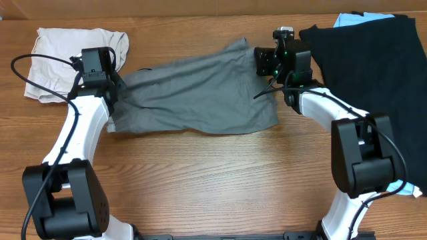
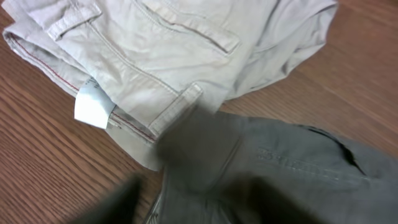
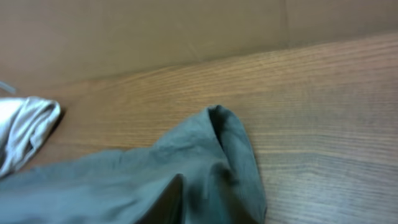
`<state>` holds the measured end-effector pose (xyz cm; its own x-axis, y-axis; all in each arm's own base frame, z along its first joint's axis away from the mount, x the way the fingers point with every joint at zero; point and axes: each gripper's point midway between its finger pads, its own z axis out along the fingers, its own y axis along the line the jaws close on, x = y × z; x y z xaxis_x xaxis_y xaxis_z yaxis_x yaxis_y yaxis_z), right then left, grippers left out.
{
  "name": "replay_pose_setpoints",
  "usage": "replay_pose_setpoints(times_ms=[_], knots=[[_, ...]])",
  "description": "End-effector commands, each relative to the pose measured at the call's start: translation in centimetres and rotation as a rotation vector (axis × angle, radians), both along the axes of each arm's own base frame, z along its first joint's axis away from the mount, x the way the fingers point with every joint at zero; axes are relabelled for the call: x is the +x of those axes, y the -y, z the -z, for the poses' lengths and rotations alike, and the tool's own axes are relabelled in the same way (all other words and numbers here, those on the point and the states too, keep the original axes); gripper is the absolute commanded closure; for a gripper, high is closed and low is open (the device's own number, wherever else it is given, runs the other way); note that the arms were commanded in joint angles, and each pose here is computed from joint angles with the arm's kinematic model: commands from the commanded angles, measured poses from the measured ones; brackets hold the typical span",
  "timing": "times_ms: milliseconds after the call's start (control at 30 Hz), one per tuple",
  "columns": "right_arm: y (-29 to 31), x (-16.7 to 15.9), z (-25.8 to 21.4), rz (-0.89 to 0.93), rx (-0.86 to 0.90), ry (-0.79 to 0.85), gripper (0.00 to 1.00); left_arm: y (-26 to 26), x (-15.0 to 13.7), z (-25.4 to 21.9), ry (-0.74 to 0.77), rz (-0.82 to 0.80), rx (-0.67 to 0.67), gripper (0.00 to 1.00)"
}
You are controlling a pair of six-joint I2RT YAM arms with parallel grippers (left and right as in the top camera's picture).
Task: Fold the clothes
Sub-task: 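Lay the folded edge down and smooth the fold with both grippers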
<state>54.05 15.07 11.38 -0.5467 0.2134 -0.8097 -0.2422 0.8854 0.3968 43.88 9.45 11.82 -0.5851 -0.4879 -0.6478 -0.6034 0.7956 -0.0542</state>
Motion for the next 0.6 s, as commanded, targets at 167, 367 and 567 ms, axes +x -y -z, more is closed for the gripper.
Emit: replay_pose_setpoints(times_ms=[167, 367, 567], knots=[[0.5, -0.4, -2.3, -0.028, 0.027, -0.002, 0.00, -0.9, 0.4, -1.5, -0.026, 0.018, 0.048, 0.00], [2.7, -3.8, -1.4, -0.054, 0.035, -0.190, 0.00, 1.6, 0.5, -5.8, -0.078, 0.167, -0.037, 0.00], [2.1, -8.4, 2.9, -0.170, -0.087, -0.381, 0.00, 3.6, -0.9, -7.8, -0.145, 0.273, -0.109, 0.00]])
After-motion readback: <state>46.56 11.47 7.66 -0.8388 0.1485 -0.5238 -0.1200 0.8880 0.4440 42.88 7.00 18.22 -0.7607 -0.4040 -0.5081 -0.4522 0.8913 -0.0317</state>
